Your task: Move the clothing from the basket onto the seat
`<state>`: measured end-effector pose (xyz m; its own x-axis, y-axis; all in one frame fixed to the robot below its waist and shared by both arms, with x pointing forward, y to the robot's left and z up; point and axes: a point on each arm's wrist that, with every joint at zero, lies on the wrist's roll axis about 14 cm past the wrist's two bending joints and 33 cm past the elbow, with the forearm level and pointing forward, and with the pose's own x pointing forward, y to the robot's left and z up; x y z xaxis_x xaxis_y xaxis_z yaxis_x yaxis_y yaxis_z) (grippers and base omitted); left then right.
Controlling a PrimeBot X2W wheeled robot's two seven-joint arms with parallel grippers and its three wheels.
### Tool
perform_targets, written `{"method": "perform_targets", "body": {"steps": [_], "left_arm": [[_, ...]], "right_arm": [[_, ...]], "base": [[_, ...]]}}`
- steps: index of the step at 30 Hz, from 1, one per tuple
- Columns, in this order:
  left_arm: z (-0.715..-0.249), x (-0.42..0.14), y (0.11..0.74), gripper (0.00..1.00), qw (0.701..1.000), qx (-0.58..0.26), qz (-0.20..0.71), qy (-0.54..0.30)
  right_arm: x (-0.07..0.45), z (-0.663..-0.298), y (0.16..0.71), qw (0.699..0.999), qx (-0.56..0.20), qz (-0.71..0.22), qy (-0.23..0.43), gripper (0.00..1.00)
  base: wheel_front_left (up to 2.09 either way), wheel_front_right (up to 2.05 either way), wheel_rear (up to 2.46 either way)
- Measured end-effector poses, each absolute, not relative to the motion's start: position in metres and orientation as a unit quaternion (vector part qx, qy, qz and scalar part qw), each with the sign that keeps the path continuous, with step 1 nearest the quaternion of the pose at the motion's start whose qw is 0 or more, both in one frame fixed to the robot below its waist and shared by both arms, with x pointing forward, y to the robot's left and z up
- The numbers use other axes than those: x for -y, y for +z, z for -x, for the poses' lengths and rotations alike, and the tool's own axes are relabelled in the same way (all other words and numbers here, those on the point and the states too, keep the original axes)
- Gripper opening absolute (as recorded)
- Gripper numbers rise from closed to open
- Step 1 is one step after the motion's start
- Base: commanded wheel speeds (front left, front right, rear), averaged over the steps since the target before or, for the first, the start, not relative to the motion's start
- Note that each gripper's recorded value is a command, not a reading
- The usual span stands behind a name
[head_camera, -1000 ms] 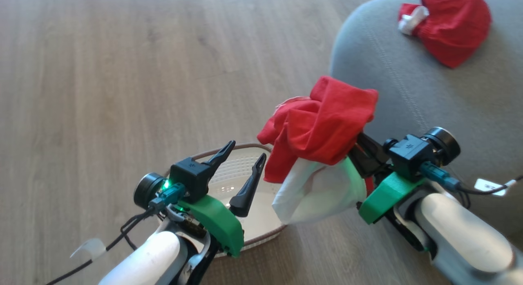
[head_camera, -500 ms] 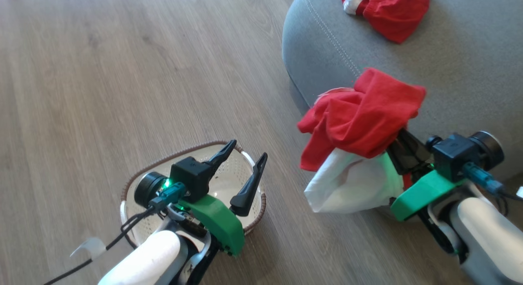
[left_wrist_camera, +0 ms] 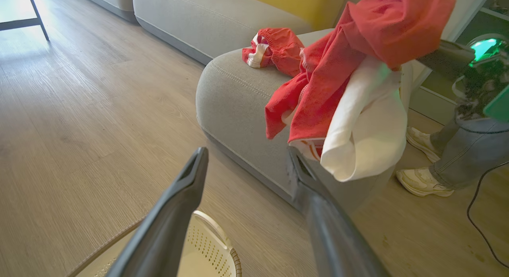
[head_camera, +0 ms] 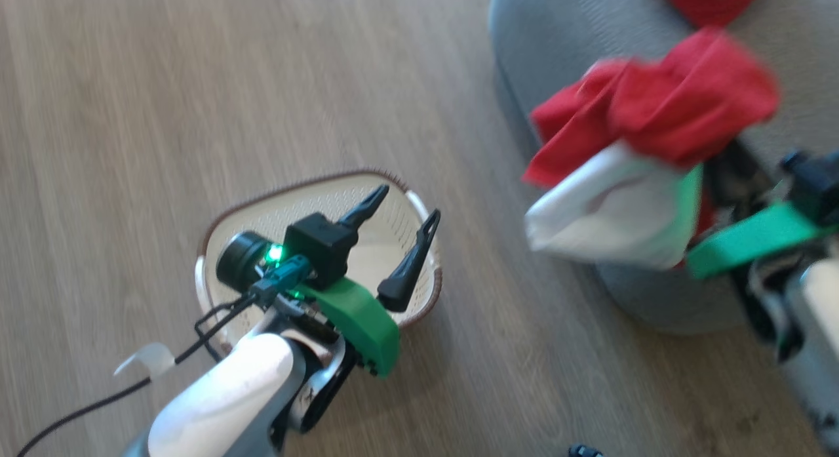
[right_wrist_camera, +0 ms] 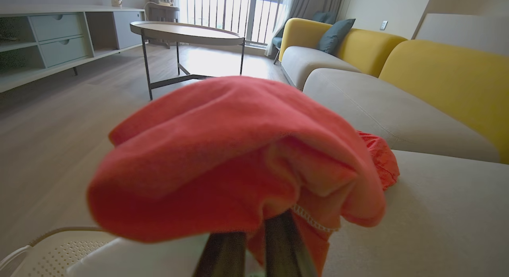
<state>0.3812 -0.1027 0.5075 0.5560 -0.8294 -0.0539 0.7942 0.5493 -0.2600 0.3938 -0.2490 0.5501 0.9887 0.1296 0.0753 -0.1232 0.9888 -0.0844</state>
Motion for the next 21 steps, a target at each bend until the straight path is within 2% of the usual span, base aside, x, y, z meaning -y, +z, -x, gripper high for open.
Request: {"method": "perform_targets", "body": {"steps": [6,7,10,21], "left_arm": [[-0.408,0.095,0.486,1.00,0.882,-0.099,0.108,-0.448],[-0.418,0.093,0.480,1.00,0.885,-0.102,0.114,-0.440],[-0.431,0.086,0.468,1.00,0.890,-0.107,0.119,-0.426],[-0.450,0.046,0.416,1.00,0.915,-0.153,0.144,-0.345]], "right_arm": [[0.271,-0.462,0.567,0.994,0.079,0.061,0.042,0.00],[0.275,-0.487,0.566,0.993,0.082,0.070,0.038,0.00],[0.283,-0.522,0.560,0.994,0.082,0.072,0.029,0.00],[0.345,-0.630,0.601,0.988,0.127,0.069,-0.051,0.00]], "base": [[0.00,0.00,0.00],[0.00,0.00,0.00],[0.00,0.00,0.00],[0.00,0.00,0.00]]}}
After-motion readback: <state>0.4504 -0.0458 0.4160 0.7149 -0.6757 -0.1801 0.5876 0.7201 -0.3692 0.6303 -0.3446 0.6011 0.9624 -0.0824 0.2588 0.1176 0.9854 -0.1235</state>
